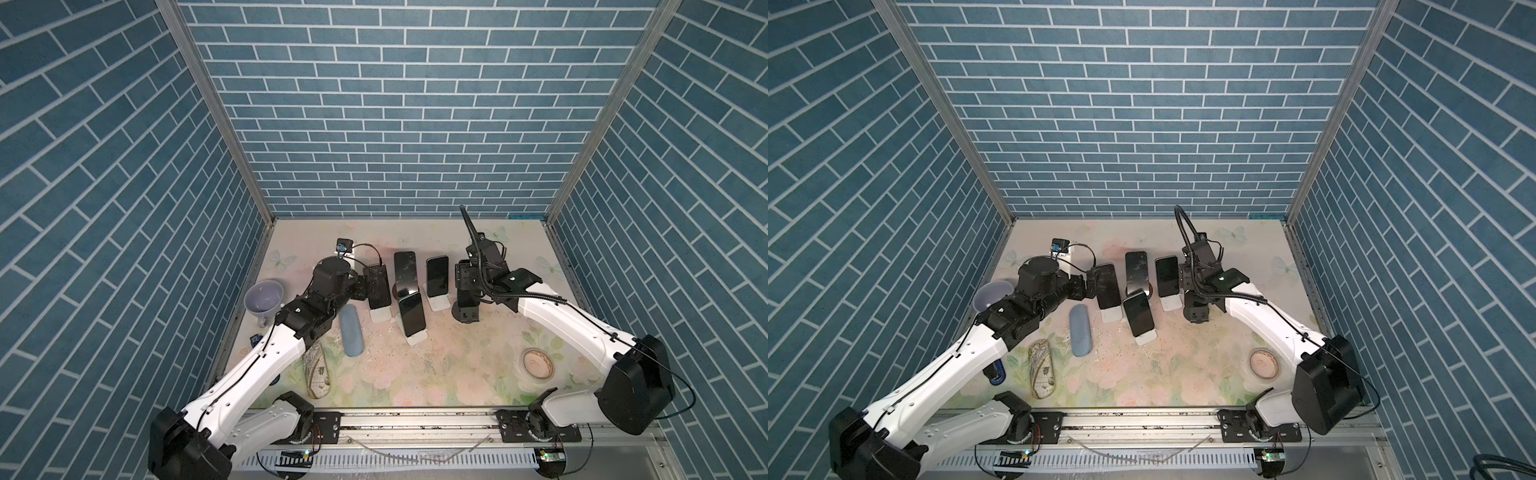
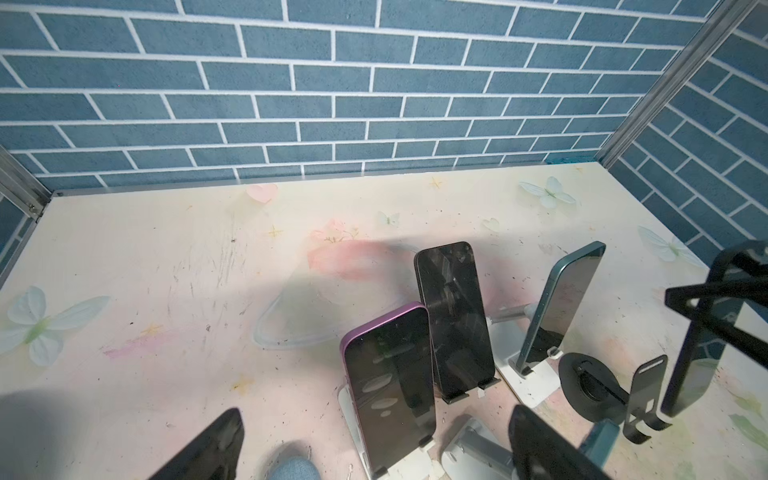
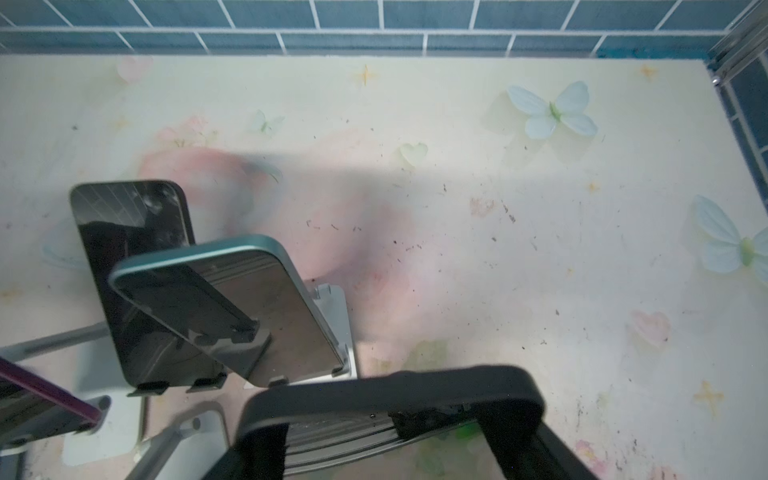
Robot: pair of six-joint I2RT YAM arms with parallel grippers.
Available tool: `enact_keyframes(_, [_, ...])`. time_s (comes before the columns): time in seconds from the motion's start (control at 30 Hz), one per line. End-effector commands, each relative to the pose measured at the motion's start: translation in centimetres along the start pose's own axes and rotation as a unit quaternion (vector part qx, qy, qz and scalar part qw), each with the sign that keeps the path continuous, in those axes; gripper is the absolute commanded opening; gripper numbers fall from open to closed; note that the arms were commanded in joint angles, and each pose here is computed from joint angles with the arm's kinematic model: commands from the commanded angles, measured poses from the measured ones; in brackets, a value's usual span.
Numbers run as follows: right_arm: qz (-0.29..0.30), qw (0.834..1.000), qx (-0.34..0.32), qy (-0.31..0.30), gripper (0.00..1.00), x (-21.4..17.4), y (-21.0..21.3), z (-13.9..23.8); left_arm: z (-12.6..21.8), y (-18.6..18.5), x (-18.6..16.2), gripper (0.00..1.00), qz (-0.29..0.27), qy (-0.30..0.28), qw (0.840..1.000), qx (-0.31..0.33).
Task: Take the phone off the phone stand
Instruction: 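Lift the black phone up off the round stand with the right gripper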
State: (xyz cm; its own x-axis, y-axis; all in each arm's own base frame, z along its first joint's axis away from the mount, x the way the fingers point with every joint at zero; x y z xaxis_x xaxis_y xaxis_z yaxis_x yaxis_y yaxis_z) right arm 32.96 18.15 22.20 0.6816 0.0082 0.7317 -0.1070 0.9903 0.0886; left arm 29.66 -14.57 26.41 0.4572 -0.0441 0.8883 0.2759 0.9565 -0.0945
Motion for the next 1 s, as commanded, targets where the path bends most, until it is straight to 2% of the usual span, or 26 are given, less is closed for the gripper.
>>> enact_keyframes(0.0, [-0.002, 1.000, -0.013, -0.025, 0.41, 2.6, -0.6, 2.6, 0.2, -0.2, 0.4, 1.00, -0.003, -0.007, 1.000, -0.003])
enact_keyframes(0.2, [-0.013, 0.999, -0.030, -0.019, 0.40, 4.5, -2.4, 3.6, 0.3, -0.5, 0.8, 1.00, -0.002, -0.008, 1.000, -0.013])
enact_keyframes(0.37, [-0.036, 0.998, -0.059, -0.001, 0.39, 4.6, -5.8, 3.3, 0.6, -0.7, 1.0, 1.00, -0.001, -0.013, 1.000, -0.020])
enact_keyframes(0.67, [-0.049, 0.990, -0.115, 0.059, 0.39, 1.5, -11.3, -0.4, 0.6, -0.8, 1.2, 1.00, 0.008, -0.020, 0.999, -0.025])
enact_keyframes(0.97, [-0.047, 0.986, -0.101, 0.126, 0.42, -1.3, -12.8, -5.4, 0.8, -1.1, 1.8, 1.00, 0.012, -0.026, 0.999, -0.032])
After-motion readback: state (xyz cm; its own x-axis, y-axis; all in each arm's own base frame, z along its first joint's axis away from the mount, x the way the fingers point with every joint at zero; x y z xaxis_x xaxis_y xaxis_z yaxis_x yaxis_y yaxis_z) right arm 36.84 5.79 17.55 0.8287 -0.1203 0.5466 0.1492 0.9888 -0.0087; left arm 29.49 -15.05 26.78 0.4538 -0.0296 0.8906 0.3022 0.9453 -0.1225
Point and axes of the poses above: each gripper's point midway between its finger pads, its own z axis back along the fingers, its own y axis along the line the jaws close on, x = y × z, the point moved 3 cm from there along z, back along the fingers, and after that the axes turned 3 degrees about -z, right-handed, at the moved point
